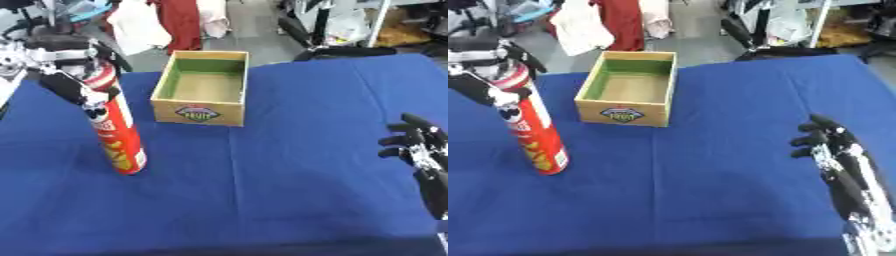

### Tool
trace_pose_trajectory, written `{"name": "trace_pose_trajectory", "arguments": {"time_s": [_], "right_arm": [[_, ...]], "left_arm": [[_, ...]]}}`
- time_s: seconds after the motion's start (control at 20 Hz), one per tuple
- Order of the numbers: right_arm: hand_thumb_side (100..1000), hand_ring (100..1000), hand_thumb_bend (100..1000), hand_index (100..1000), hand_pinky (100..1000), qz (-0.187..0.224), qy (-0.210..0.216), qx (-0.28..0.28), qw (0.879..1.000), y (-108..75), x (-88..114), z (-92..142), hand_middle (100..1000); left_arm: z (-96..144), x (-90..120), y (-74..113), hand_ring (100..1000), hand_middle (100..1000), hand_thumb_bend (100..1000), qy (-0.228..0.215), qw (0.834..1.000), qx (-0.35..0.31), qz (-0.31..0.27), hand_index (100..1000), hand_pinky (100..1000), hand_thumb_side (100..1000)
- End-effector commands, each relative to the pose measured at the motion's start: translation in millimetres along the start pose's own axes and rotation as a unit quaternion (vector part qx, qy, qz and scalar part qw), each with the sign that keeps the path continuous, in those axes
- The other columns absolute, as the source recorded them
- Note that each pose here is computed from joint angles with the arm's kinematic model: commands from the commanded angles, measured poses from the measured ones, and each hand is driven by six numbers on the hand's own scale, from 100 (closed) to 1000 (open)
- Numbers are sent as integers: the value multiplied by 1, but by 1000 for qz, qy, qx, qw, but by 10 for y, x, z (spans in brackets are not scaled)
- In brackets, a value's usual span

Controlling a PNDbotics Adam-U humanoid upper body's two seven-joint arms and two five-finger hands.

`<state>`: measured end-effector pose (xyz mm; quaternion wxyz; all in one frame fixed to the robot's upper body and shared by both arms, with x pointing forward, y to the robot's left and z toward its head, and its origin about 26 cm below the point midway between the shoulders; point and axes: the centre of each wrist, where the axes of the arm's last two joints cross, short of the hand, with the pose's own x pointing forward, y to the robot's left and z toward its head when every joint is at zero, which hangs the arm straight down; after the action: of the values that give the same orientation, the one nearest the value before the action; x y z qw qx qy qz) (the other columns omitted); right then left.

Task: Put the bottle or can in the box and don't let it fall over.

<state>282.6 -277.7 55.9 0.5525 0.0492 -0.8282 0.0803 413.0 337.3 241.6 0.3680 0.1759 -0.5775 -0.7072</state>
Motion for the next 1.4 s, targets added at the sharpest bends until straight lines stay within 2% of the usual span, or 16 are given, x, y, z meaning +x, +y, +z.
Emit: {"name": "trace_pose_trajectory", "arguments": {"time_s": [0.05,0.35,0.45,0.55,0.7,0.9,1.0,1.05,1.1,1.15,1.2,1.25,1.3,1.4], "right_arm": [[467,638,100,837,558,5,-8,1,1000,-32,47,-31,688],[469,638,100,837,559,4,-7,2,1000,-27,42,-29,688],[469,638,100,837,559,3,-8,4,1000,-18,43,-33,688],[469,638,100,837,559,1,-9,6,1000,-8,46,-43,688],[470,638,100,836,559,-5,-14,11,1000,25,58,-75,688],[470,639,100,836,561,-18,-30,21,999,106,101,-163,688],[470,639,100,836,562,-27,-40,27,998,156,131,-219,689],[470,639,100,836,562,-31,-45,29,998,178,145,-242,689],[470,639,100,836,562,-34,-49,32,998,199,158,-264,689],[470,639,100,836,562,-37,-52,34,997,213,167,-279,689],[470,639,100,836,562,-38,-54,35,997,222,174,-289,689],[470,639,100,836,563,-39,-55,36,997,227,178,-294,689],[470,639,100,836,563,-40,-55,36,997,228,180,-297,689],[471,639,100,836,563,-40,-55,35,997,224,179,-295,689]], "left_arm": [[156,88,365,330,469,100,-51,996,-19,-68,849,113,244],[160,225,810,328,468,100,-67,992,76,-76,850,106,256],[103,250,949,328,467,100,-55,987,128,-79,851,104,266],[-14,249,995,328,465,100,-38,981,170,-86,849,106,275],[-257,206,941,322,455,100,-11,970,225,-91,840,102,305],[-578,58,677,327,461,100,23,961,265,-75,836,109,327],[-689,-28,521,356,485,100,34,956,284,-62,841,147,345],[-726,-68,452,470,576,100,36,954,293,-55,870,348,319],[-754,-101,388,543,633,100,39,952,301,-52,889,463,297],[-773,-124,337,709,759,100,40,950,304,-55,929,661,272],[-783,-139,297,764,803,100,40,949,306,-62,947,729,268],[-784,-149,271,858,864,100,38,948,307,-68,970,842,354],[-766,-157,259,888,890,100,33,947,310,-72,981,872,452],[-694,-159,282,922,920,100,17,945,319,-75,1000,903,561]]}}
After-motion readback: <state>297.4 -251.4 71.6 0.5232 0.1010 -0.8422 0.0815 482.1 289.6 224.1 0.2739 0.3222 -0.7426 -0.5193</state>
